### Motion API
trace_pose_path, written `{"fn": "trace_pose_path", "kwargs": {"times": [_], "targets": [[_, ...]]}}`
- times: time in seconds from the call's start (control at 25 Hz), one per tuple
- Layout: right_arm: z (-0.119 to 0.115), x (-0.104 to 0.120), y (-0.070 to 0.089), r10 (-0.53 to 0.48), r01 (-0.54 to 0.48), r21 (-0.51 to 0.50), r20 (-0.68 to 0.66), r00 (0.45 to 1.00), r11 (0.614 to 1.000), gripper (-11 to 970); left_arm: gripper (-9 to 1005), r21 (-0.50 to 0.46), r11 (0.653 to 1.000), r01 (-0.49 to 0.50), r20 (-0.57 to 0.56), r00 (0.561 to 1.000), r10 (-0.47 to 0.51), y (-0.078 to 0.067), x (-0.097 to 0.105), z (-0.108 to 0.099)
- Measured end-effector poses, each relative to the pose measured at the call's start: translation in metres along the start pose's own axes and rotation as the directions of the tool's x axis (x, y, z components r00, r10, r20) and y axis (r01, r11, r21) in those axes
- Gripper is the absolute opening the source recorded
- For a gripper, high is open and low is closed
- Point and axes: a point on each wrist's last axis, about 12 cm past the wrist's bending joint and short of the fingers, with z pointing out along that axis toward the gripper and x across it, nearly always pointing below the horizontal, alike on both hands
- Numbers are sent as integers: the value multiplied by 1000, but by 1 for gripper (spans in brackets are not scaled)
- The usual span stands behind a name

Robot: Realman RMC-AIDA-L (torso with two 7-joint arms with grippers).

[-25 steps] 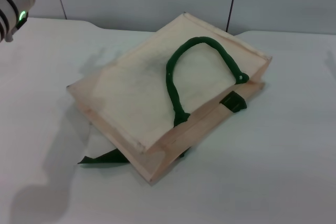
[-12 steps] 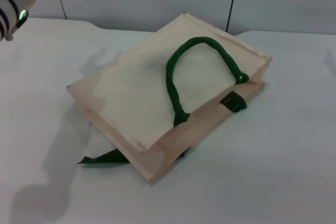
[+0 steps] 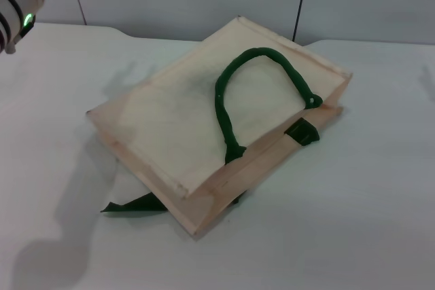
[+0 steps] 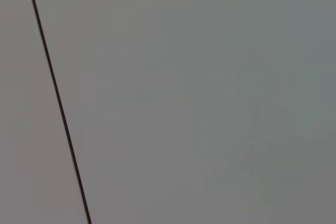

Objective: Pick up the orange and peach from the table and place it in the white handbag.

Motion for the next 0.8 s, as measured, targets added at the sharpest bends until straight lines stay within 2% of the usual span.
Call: {"fn": "trace_pose_path", "kwargs": {"times": [0.8], "targets": [[1, 0, 1, 0, 0, -4, -1, 1000, 1000, 861, 428, 2, 1000, 0, -1, 1000, 0, 0, 0, 0]]}}
